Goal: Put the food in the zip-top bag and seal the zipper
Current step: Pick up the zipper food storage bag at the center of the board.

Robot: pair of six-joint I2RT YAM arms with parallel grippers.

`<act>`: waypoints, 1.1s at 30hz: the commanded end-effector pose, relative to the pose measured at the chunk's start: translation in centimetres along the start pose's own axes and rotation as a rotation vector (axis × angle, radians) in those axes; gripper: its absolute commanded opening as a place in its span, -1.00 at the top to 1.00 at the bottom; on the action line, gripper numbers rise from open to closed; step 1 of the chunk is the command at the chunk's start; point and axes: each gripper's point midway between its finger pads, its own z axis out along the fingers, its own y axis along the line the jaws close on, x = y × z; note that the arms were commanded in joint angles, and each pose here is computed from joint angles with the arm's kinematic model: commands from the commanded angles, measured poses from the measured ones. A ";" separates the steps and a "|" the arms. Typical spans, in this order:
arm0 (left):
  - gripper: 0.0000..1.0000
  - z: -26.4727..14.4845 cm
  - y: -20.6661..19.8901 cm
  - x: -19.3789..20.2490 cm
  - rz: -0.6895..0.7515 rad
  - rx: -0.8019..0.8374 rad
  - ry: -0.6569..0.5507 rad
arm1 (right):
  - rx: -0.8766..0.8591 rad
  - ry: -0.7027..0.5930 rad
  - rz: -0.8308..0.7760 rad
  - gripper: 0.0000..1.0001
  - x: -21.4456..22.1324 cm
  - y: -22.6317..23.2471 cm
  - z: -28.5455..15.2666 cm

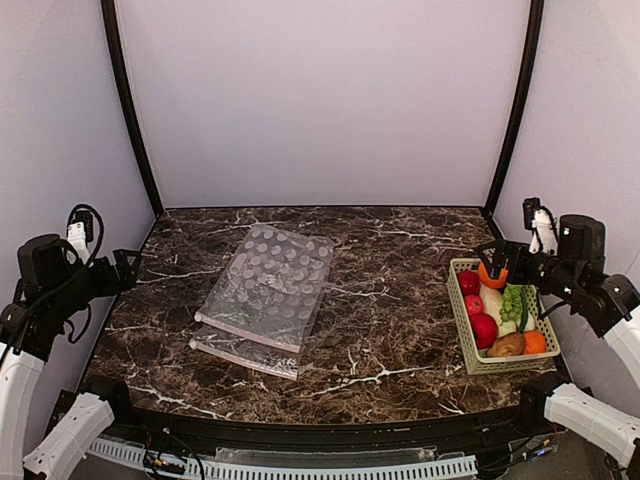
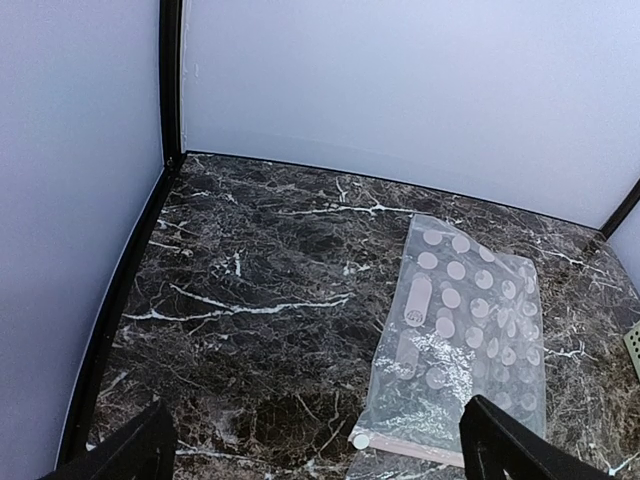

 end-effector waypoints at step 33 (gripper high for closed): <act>-0.49 12.7 -7.9 12.5 -0.205 0.387 0.491 | -0.068 0.010 -0.004 -0.97 0.7 0.9 0.9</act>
